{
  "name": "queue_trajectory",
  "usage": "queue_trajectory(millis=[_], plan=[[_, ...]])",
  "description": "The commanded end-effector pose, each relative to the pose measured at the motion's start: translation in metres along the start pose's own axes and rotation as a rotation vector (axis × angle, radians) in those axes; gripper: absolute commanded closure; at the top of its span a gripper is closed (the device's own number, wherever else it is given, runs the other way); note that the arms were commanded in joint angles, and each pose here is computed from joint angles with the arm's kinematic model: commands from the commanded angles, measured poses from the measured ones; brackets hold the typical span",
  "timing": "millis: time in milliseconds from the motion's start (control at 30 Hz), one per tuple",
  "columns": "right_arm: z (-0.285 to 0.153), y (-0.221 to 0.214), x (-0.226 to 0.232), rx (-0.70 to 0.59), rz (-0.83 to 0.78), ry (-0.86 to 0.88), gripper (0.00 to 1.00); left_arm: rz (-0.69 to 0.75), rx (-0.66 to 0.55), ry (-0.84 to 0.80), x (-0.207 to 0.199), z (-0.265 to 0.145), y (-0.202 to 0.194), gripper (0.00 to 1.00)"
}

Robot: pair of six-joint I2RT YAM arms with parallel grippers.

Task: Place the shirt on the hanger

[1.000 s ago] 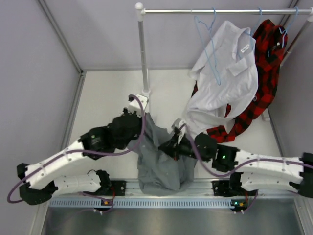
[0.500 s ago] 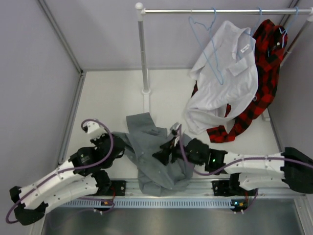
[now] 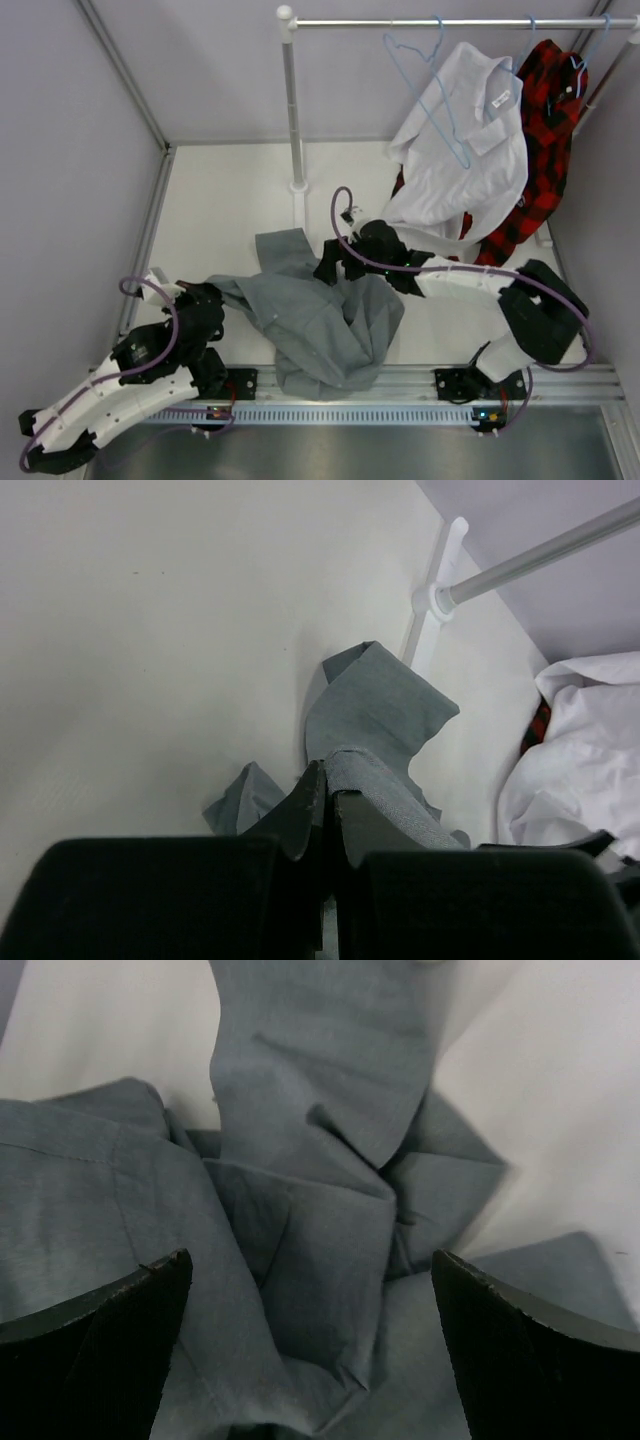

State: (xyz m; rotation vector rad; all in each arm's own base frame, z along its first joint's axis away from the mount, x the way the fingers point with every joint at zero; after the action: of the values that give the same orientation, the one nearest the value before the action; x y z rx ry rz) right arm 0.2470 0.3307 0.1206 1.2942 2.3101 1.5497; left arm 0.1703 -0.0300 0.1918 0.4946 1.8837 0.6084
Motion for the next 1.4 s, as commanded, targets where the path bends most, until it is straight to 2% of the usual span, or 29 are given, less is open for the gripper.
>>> queue_trajectory(millis=[0, 67, 100, 133, 200, 233, 300, 333, 400, 433, 467, 500, 567, 633, 667, 700, 800, 867, 900, 933, 1000, 1033, 1067, 1100, 1200, 1267, 1300, 1367], plan=[[0.022, 0.003, 0.048, 0.042, 0.008, 0.18, 0.01, -0.068, -0.028, -0.015, 0.006, 0.0, 0.007, 1.0], [0.043, -0.012, 0.063, 0.091, 0.023, 0.221, 0.01, -0.064, -0.025, -0.026, 0.007, -0.002, 0.009, 1.0], [0.052, -0.004, 0.073, 0.084, 0.018, 0.238, 0.01, -0.064, -0.024, -0.03, 0.006, -0.003, 0.01, 1.0], [0.065, -0.024, 0.068, 0.145, 0.019, 0.204, 0.01, -0.06, -0.023, -0.034, 0.006, -0.004, 0.012, 1.0], [0.075, -0.033, 0.073, 0.166, 0.005, 0.176, 0.16, -0.047, -0.018, -0.042, 0.003, -0.006, 0.015, 1.0], [0.079, -0.038, 0.066, 0.165, 0.02, 0.133, 0.3, -0.039, -0.016, -0.045, 0.002, -0.007, 0.015, 1.0], [0.079, -0.038, 0.055, 0.132, 0.037, 0.071, 0.91, -0.022, -0.015, -0.052, 0.0, -0.009, 0.019, 1.0], [0.07, -0.027, 0.056, 0.097, 0.038, 0.058, 1.0, -0.016, -0.015, -0.057, -0.001, -0.01, 0.021, 1.0], [0.056, -0.017, 0.048, 0.04, 0.023, 0.009, 1.0, -0.021, -0.014, -0.066, -0.004, -0.012, 0.025, 1.0], [0.036, 0.008, 0.055, -0.032, 0.015, 0.017, 1.0, -0.015, -0.016, -0.071, -0.005, -0.013, 0.026, 1.0], [0.023, 0.011, 0.051, -0.047, 0.002, -0.016, 1.0, -0.014, -0.019, -0.074, -0.006, -0.014, 0.029, 1.0], [-0.004, 0.042, 0.052, -0.148, -0.016, -0.053, 1.0, -0.026, -0.028, -0.083, -0.01, -0.017, 0.036, 1.0], [-0.033, 0.049, 0.046, -0.177, -0.047, -0.122, 1.0, -0.006, -0.043, -0.093, -0.014, -0.02, 0.045, 1.0], [-0.077, 0.079, 0.042, -0.301, -0.055, -0.182, 1.0, 0.01, -0.076, -0.102, -0.022, -0.024, 0.061, 1.0], [-0.091, 0.073, 0.028, -0.294, -0.06, -0.247, 1.0, 0.016, -0.085, -0.105, -0.025, -0.026, 0.066, 1.0], [-0.116, 0.086, 0.029, -0.357, -0.053, -0.246, 1.0, 0.051, -0.099, -0.114, -0.03, -0.028, 0.072, 1.0], [-0.161, 0.084, 0.013, -0.4, -0.027, -0.315, 1.0, 0.087, -0.121, -0.148, -0.054, -0.033, 0.087, 1.0], [-0.181, 0.079, 0.004, -0.42, -0.008, -0.354, 1.0, 0.159, -0.111, -0.217, -0.087, -0.037, 0.088, 1.0], [-0.202, 0.082, 0.003, -0.467, 0.018, -0.344, 1.0, 0.25, -0.11, -0.246, -0.1, -0.036, 0.086, 1.0], [-0.211, 0.074, -0.001, -0.454, 0.018, -0.359, 1.0, 0.225, -0.111, -0.299, -0.123, -0.039, 0.087, 1.0], [-0.241, 0.077, -0.006, -0.518, 0.048, -0.356, 1.0, 0.351, -0.084, -0.337, -0.16, -0.035, 0.073, 1.0], [-0.248, 0.071, -0.011, -0.501, 0.043, -0.373, 1.0, 0.37, -0.083, -0.351, -0.176, -0.033, 0.069, 1.0], [-0.26, 0.075, -0.011, -0.521, 0.053, -0.376, 1.0, 0.455, -0.085, -0.285, -0.186, -0.018, 0.051, 1.0], [-0.271, 0.074, -0.012, -0.538, 0.07, -0.369, 1.0, 0.431, -0.101, -0.265, -0.201, -0.019, 0.059, 1.0], [-0.293, 0.067, -0.018, -0.544, 0.104, -0.373, 1.0, 0.482, -0.072, -0.229, -0.235, -0.001, 0.033, 1.0], [-0.299, 0.063, -0.017, -0.547, 0.097, -0.35, 1.0, 0.451, -0.053, -0.214, -0.248, 0.017, 0.029, 1.0], [-0.306, 0.064, -0.015, -0.566, 0.096, -0.329, 1.0, 0.449, 0.013, -0.234, -0.255, 0.028, 0.01, 1.0], [-0.318, 0.07, -0.01, -0.586, 0.068, -0.297, 1.0, 0.386, 0.014, -0.208, -0.257, 0.052, 0.021, 1.0]])
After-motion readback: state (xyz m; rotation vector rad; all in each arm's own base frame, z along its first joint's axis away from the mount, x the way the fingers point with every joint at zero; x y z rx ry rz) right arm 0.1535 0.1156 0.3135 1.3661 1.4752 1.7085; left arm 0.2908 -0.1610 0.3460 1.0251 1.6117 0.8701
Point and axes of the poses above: each gripper's point midway between its finger pads, its own z axis out along the fingers, its own x axis along the line the jaws close on, y = z × x, the point moved 1 cm from there along -z, back along the fingers, and after that the axes turned 8 degrees about -z, right-handed, at the moved point
